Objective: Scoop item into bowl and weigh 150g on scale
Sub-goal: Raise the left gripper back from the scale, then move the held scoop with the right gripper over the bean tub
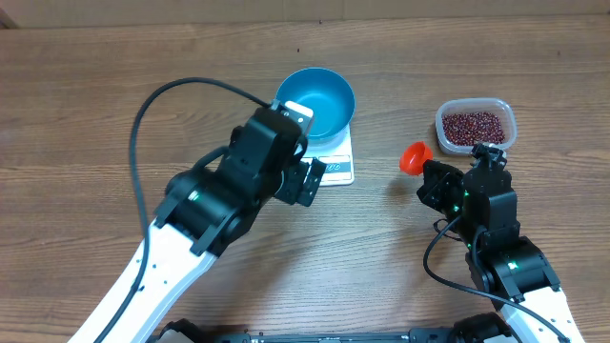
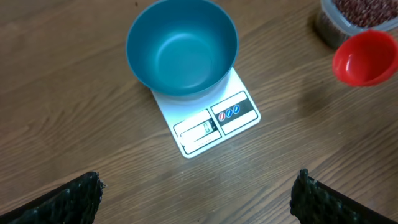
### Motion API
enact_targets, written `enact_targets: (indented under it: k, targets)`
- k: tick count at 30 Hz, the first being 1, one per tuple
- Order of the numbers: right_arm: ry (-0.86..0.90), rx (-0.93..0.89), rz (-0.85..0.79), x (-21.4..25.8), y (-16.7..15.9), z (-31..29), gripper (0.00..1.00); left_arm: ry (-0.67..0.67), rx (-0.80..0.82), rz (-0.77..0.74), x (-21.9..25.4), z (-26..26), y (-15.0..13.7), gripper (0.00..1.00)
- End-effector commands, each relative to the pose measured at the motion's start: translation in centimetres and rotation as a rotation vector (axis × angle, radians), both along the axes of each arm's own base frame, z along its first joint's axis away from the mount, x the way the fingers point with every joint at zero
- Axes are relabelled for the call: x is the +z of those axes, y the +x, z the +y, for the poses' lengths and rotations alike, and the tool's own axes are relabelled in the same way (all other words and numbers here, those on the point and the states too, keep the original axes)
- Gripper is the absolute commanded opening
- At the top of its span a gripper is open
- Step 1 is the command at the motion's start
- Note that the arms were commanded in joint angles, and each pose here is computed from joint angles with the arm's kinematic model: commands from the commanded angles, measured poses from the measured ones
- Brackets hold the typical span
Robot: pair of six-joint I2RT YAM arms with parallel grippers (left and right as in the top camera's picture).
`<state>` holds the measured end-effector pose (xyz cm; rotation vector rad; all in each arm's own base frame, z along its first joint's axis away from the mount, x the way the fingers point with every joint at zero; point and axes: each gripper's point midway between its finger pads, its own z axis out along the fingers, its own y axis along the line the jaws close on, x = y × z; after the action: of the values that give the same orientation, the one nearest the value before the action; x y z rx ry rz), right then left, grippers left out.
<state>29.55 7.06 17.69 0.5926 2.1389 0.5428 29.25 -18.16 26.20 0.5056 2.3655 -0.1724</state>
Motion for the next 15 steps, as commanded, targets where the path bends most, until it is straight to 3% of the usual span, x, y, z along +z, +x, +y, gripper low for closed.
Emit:
enact_targets:
  k: [1,15]
  targets:
    - [0.001,-0.004,-0.028,1.19,0.32,0.02,0.04,-0.015,0.015,-0.023,0.21,1.00,-0.88,1.00]
    - [0.001,-0.005,-0.029,1.21,0.33,0.02,0.04,-0.061,0.018,-0.081,-0.35,1.10,-1.02,1.00]
